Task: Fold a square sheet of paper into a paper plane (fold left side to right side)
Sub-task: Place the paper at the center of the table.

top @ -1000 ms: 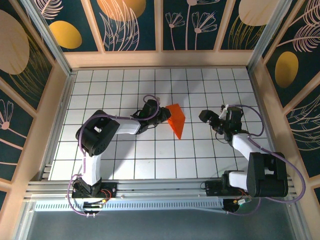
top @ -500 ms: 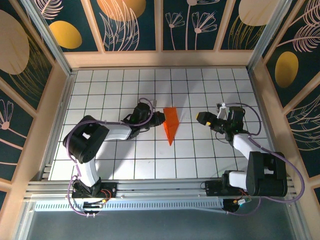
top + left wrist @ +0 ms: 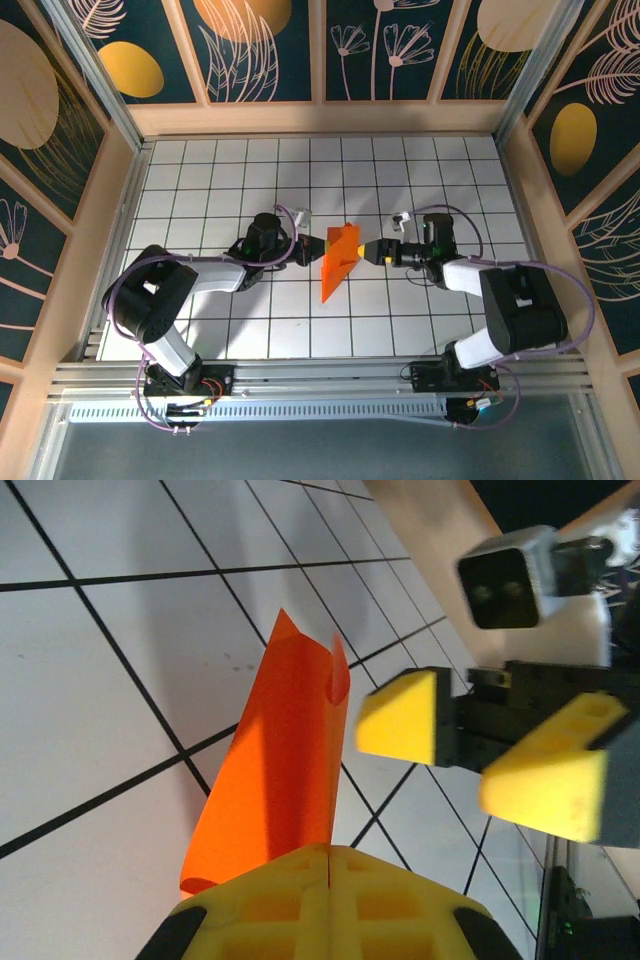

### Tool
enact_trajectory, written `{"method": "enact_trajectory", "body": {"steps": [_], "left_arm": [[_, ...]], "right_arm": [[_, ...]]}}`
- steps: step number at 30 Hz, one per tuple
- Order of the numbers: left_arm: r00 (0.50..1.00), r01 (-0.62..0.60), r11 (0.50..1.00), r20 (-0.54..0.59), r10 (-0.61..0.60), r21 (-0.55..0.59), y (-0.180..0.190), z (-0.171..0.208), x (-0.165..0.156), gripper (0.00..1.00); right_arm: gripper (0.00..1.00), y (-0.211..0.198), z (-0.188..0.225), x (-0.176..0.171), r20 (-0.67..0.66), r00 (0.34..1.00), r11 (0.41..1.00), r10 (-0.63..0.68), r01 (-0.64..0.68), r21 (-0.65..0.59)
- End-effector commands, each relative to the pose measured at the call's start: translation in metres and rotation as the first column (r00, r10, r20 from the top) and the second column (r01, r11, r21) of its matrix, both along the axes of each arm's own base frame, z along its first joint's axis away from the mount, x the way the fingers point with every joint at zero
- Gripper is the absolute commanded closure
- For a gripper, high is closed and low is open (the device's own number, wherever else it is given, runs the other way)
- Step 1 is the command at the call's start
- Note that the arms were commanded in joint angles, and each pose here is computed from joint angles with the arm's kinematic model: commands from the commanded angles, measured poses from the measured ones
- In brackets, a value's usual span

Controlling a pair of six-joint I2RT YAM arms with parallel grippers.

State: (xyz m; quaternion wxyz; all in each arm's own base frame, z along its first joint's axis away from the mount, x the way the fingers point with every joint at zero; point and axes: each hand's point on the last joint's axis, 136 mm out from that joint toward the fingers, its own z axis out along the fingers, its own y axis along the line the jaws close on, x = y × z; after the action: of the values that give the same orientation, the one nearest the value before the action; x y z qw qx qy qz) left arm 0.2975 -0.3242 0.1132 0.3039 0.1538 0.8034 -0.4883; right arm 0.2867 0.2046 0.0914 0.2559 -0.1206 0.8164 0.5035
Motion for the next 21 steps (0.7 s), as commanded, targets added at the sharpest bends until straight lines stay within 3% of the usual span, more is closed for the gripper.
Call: {"method": "enact_trajectory", "body": {"steps": [1,11,21], "left_arm": [[0.995,0.065,0.997,0.082,-0.061,-0.047,-0.004,0.018,-0.006,1.00],[0.998,0.018,0.999,0.063,-0.016,-0.033,-0.001,0.009,0.001,1.00],[0.999,-0.039,0.999,0.038,0.038,0.024,0.005,-0.007,0.009,1.00]], "right_arm": [[0.14,0.015,0.012,0.009,0.105,0.992,0.997,0.070,-0.072,0.022],[0.23,0.038,0.010,0.006,0.106,0.985,0.987,0.137,-0.145,0.071],[0.49,0.037,0.017,0.006,0.121,0.982,0.989,0.143,-0.148,0.031]]}}
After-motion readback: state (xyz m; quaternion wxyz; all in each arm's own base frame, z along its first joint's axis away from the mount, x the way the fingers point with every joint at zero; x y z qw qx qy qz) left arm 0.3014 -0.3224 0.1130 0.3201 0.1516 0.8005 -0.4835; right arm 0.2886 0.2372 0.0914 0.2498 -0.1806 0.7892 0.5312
